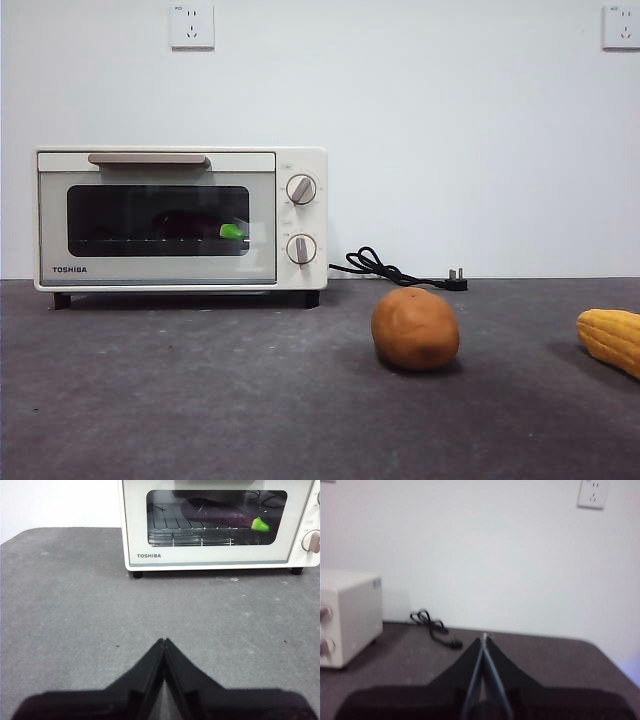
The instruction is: Take the eggplant from the table,put the eggplant in the oven
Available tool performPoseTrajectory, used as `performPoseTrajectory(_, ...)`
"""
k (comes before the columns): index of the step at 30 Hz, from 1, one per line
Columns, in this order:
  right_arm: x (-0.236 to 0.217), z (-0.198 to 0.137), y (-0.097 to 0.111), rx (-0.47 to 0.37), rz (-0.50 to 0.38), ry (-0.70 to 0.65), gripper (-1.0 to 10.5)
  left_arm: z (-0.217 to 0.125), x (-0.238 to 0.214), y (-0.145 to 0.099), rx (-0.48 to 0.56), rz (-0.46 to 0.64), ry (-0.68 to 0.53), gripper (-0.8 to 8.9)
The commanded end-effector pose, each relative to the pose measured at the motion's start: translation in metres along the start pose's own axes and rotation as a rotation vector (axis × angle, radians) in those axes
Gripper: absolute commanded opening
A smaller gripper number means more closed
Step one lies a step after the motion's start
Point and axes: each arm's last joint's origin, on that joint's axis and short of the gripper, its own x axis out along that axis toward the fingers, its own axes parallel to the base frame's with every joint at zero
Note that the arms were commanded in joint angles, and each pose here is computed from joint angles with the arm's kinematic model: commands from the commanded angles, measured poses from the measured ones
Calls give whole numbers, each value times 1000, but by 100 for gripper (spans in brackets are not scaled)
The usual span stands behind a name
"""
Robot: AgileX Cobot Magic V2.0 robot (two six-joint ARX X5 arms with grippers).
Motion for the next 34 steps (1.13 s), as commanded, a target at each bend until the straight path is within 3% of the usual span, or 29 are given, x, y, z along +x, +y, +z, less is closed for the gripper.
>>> performPoseTrajectory(1, 5, -18, 2, 8, -5, 48, 0, -2, 1, 0, -6, 4, -2, -4)
performPoseTrajectory(5, 9, -36, 3, 30, -30, 108, 0, -3, 2, 0, -6, 4, 19, -4)
performPoseTrajectory(27, 13, -99, 11, 76, 10, 311, 0, -5, 4, 0, -5, 5, 46, -4)
performPoseTrajectory(34, 13, -98, 12, 107, 27, 307, 0, -5, 4, 0, -6, 5, 46, -4)
